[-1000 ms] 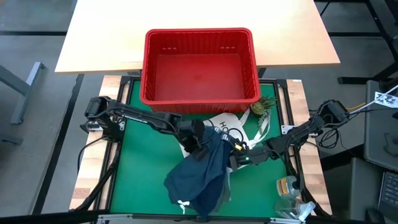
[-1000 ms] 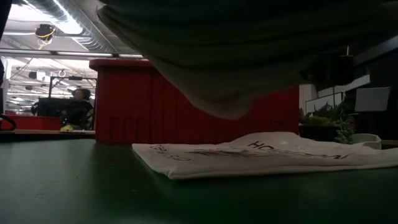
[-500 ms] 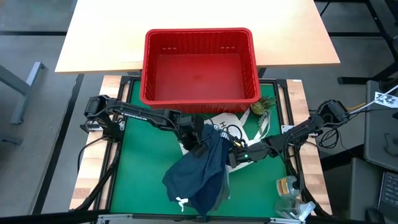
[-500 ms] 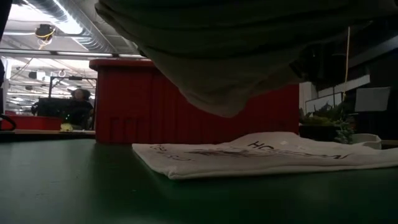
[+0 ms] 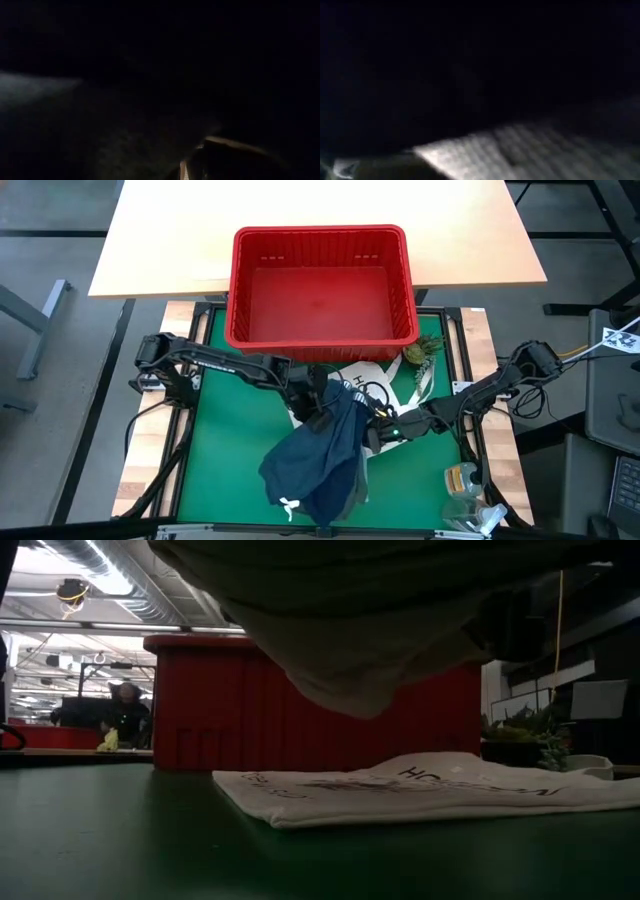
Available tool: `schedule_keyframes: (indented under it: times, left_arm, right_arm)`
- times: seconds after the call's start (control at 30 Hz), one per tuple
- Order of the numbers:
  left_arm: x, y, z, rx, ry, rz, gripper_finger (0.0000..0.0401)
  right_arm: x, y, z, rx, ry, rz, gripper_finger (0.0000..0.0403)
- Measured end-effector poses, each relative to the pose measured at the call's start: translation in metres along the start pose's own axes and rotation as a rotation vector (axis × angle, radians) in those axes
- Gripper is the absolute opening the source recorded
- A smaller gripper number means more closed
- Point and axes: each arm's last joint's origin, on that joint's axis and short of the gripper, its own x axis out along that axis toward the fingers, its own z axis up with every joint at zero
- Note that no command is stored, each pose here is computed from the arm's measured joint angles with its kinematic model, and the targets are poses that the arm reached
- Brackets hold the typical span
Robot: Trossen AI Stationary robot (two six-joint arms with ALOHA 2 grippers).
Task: Fold Laundry from Bin
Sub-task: Put the stacked clothes into the red organizer bin
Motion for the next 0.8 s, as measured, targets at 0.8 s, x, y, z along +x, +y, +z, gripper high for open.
schedule_keyframes:
  times: [0.8]
  left_arm:
    - [-0.029,-0.019,0.001,0.066,-0.025,0.153,0.0]
  right_arm:
    - [0.008,0.017,0.018,-0.084,-0.032,-0.024,0.0021]
